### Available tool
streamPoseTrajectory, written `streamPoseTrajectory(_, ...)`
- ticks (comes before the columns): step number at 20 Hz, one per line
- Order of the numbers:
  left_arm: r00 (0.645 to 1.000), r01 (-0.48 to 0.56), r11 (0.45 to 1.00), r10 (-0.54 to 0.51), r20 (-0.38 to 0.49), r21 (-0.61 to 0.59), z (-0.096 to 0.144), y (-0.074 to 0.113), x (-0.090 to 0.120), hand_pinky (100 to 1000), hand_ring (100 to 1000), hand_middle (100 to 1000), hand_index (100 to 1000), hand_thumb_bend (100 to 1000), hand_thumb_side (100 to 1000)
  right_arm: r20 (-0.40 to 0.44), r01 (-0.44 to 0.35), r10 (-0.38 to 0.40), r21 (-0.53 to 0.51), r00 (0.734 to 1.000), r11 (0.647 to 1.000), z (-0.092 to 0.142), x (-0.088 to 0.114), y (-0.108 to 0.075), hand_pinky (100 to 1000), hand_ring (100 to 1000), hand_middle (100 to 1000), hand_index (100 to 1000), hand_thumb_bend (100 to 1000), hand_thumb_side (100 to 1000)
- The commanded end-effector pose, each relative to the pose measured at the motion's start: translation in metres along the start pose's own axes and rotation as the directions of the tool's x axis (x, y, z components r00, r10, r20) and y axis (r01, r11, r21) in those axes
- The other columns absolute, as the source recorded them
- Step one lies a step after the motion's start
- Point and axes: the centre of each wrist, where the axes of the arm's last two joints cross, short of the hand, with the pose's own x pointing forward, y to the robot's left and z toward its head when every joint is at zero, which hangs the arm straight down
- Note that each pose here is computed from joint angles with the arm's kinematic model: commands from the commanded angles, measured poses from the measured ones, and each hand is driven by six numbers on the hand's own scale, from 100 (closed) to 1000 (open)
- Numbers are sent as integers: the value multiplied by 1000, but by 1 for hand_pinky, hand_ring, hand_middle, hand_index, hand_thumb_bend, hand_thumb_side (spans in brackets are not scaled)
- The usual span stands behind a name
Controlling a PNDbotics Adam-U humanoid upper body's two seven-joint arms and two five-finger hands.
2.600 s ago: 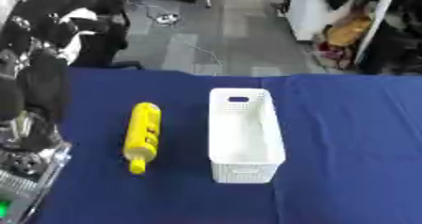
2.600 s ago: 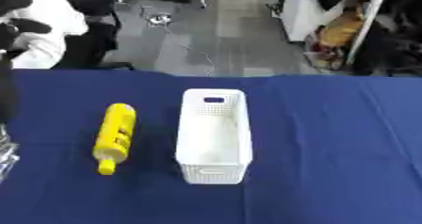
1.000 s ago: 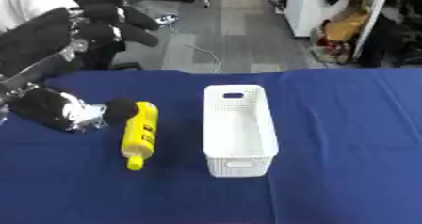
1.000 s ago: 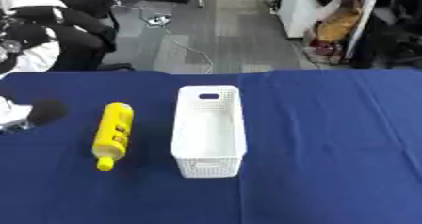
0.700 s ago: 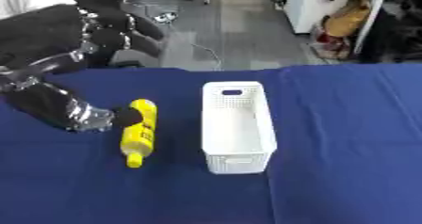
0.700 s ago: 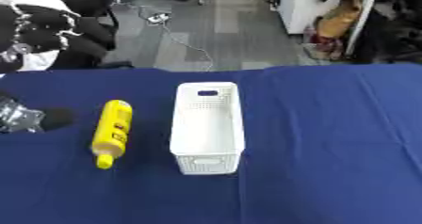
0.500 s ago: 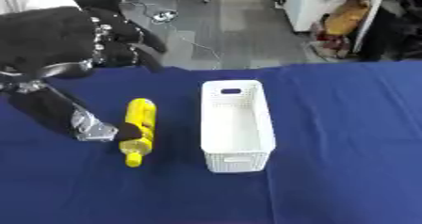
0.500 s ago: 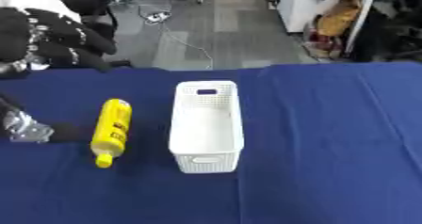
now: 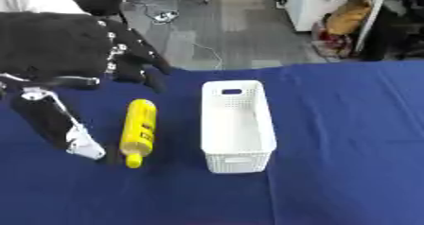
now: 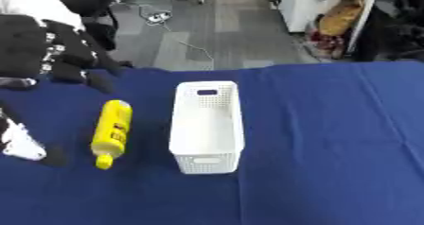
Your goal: Pick up objects on the table and place them in the box.
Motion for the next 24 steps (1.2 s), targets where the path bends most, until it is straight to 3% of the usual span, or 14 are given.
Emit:
streamPoseTrajectory(1, 994, 109, 990, -107, 23, -86, 6, 11, -5, 821, 780, 833, 825, 759, 662, 21, -6, 6, 29, 1000, 1000, -7, 5, -2, 303, 401, 492, 566, 115, 908)
streamPoseTrajectory(7, 973, 226, 965, -219, 66, -132, 3, 15, -9, 838, 785, 840, 832, 737, 600, 19, -5, 4, 33, 1000, 999, -8, 5, -2, 303, 402, 492, 566, 114, 908)
streamPoseTrajectory(8, 969, 244, 960, -236, 70, -136, 3, 16, -10, 844, 790, 847, 837, 695, 560, 19, -5, 4, 34, 1000, 999, -8, 5, -2, 303, 402, 492, 566, 113, 905)
streamPoseTrajectory(13, 943, 330, 932, -317, 100, -152, -1, 17, -19, 840, 786, 847, 833, 697, 566, 15, -3, 3, 37, 1000, 999, -7, 5, -2, 303, 402, 492, 566, 115, 907)
streamPoseTrajectory(24, 920, 390, 897, -377, 102, -205, -8, -9, -56, 827, 790, 849, 830, 679, 526, 16, 11, -11, 34, 1000, 999, -9, 4, 1, 304, 402, 492, 566, 113, 906)
